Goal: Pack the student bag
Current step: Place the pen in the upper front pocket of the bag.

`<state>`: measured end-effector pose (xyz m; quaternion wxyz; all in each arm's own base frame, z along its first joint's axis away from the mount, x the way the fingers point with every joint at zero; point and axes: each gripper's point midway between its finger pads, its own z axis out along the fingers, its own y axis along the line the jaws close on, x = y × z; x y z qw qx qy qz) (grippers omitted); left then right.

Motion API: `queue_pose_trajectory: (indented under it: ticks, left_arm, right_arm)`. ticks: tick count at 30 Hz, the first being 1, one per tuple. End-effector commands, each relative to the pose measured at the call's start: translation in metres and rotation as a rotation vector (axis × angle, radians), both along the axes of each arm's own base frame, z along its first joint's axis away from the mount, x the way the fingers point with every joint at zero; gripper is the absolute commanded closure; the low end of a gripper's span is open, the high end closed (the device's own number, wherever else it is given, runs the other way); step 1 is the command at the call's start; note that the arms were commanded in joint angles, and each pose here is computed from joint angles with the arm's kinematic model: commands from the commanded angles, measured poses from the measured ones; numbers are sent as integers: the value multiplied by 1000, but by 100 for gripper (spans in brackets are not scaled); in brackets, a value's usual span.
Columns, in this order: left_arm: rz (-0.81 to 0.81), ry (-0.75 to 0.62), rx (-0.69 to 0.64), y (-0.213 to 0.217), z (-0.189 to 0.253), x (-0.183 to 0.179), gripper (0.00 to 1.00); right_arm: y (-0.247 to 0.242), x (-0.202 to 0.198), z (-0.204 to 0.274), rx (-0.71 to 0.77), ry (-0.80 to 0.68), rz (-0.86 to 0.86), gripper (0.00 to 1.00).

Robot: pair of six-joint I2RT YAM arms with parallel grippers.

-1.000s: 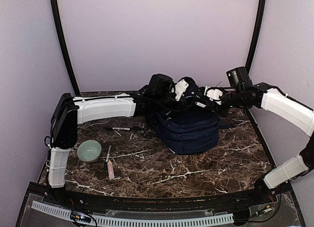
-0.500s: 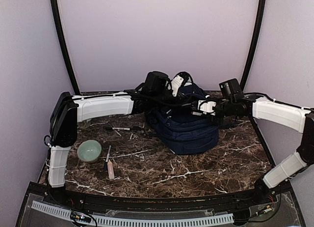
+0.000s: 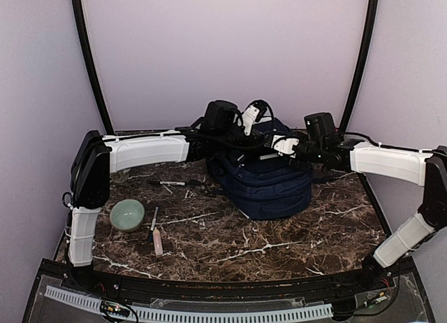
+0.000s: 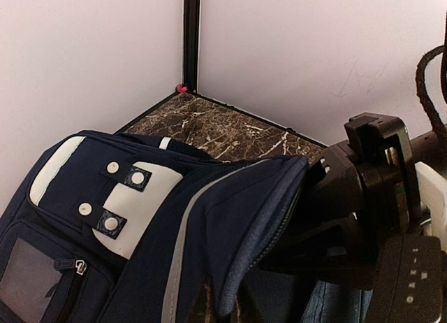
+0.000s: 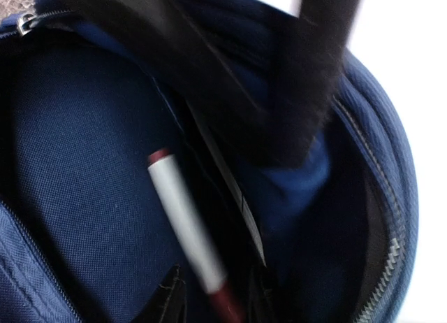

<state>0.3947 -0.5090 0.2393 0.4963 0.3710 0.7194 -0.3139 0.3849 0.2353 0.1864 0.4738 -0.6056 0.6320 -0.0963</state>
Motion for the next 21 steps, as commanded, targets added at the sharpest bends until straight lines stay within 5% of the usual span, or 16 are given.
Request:
queue_pose_trajectory:
  ticks: [1,11,21]
  left_arm:
    - [2,-178,-203,6,97,0,100]
    - [32,-184,-137,12,72,7,100]
    - [6,-130,-138,12,56,4,100]
  right_arm:
    - [-8,-10,19,52,23,-50,68]
    - [10,-136,22,208,510,231,67]
    - [54,-177,-46,94,670,346,74]
